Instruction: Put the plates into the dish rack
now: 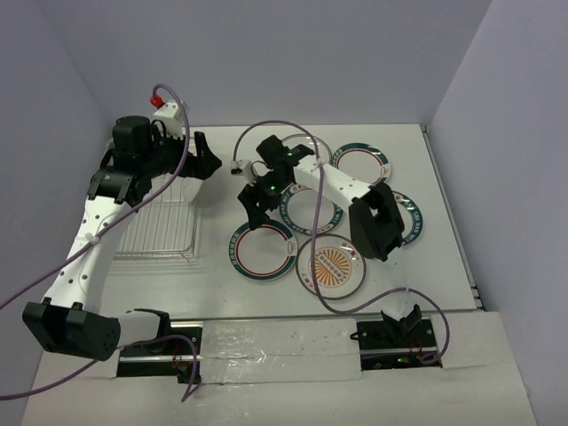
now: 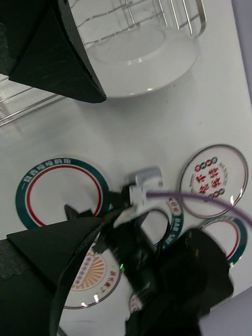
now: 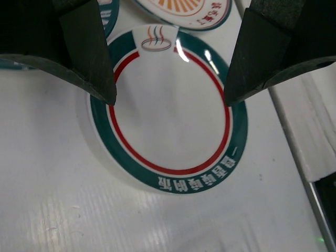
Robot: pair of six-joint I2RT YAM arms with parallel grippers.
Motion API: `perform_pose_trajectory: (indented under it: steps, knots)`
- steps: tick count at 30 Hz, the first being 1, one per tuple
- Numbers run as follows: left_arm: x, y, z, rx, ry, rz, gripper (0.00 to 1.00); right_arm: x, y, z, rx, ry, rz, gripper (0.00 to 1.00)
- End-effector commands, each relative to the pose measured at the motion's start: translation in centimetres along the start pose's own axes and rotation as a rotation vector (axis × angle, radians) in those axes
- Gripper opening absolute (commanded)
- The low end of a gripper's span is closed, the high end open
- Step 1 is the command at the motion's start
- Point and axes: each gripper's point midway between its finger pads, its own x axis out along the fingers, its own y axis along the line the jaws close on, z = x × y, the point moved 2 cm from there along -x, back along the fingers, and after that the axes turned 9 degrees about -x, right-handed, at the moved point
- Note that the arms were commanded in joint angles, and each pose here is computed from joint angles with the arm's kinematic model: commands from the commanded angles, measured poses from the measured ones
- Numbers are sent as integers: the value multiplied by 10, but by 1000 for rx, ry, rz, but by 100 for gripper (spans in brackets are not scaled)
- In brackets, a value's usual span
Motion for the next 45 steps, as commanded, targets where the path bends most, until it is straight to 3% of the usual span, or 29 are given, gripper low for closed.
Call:
perform_pose_trajectory:
  steps: [1,12,19,27,33,35,41,45]
  knots:
    - [-6,-26,0,69,13,-177,99,4,-15,0,-76,42,17,89]
    - [-11,-36,-8,75,53,-278,99,42,-47,-17,-90,102,20,88]
    - [-6,-36,-8,61,62,-288,99,55,-45,-46,-50,163,136,64]
    - [-1,-36,-6,43,63,-298,99,57,-38,-61,50,154,269,49]
    - [2,-30,-3,19,48,-271,99,52,-27,-61,100,129,318,23]
    - [4,-25,1,-16,25,-232,99,45,-21,-54,99,107,319,1]
    - [-3,-27,14,-37,-6,-218,99,-12,5,-8,70,-34,287,0]
    - [-9,-34,4,-26,97,-260,99,-77,16,30,48,-189,210,0]
